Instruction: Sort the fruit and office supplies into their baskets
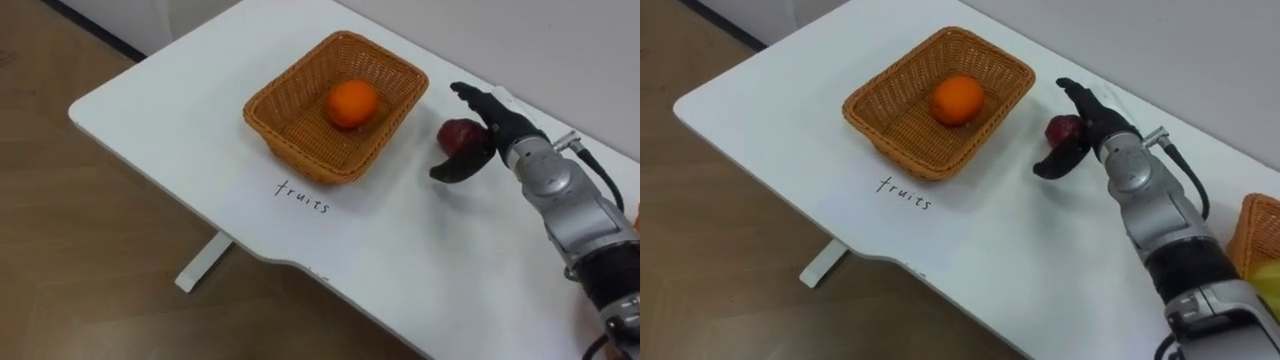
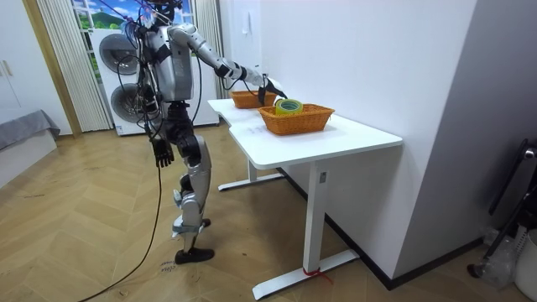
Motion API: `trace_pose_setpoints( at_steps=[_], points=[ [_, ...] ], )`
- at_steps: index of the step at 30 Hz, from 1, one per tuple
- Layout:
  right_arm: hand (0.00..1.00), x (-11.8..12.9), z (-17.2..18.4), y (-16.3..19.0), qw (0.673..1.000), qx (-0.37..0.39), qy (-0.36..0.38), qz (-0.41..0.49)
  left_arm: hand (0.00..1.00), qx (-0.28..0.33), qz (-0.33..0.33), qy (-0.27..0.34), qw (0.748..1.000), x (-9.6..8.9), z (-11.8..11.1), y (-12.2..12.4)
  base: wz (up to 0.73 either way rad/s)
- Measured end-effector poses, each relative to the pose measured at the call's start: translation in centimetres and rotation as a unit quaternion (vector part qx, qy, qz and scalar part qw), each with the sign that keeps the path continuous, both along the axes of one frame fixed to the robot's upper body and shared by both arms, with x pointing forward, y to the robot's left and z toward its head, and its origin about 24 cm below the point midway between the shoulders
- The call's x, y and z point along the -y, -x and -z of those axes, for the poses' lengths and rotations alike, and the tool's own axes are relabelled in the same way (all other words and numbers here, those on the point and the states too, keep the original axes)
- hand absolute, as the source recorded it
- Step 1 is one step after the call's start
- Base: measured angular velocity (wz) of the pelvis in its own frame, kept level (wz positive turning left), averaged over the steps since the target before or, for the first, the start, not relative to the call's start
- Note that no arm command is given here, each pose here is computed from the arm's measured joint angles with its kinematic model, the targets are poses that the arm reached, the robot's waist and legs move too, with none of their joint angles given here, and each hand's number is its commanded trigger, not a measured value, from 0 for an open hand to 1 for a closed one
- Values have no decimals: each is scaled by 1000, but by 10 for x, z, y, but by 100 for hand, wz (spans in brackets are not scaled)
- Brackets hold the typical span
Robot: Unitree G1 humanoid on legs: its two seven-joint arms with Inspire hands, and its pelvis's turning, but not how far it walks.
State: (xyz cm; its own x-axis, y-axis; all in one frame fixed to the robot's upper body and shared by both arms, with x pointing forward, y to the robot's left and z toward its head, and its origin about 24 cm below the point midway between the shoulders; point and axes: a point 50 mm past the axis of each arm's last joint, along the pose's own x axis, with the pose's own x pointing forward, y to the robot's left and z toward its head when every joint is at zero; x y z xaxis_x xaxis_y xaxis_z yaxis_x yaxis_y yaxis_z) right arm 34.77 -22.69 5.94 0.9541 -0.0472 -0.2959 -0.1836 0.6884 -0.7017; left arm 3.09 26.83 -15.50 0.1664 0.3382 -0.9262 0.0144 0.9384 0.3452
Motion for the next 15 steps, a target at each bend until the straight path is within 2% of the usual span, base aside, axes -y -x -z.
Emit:
trace_pose_setpoints(
  at_steps=[9, 15],
  points=[
    [0, 12, 13, 3, 999, -34, 7, 29, 0, -2, 0, 1, 1000, 0, 0, 0, 0],
    [0, 17, 9, -3, 998, -32, 12, 46, 0, -1, 1, 2, 1000, 0, 0, -1, 0]
  ],
)
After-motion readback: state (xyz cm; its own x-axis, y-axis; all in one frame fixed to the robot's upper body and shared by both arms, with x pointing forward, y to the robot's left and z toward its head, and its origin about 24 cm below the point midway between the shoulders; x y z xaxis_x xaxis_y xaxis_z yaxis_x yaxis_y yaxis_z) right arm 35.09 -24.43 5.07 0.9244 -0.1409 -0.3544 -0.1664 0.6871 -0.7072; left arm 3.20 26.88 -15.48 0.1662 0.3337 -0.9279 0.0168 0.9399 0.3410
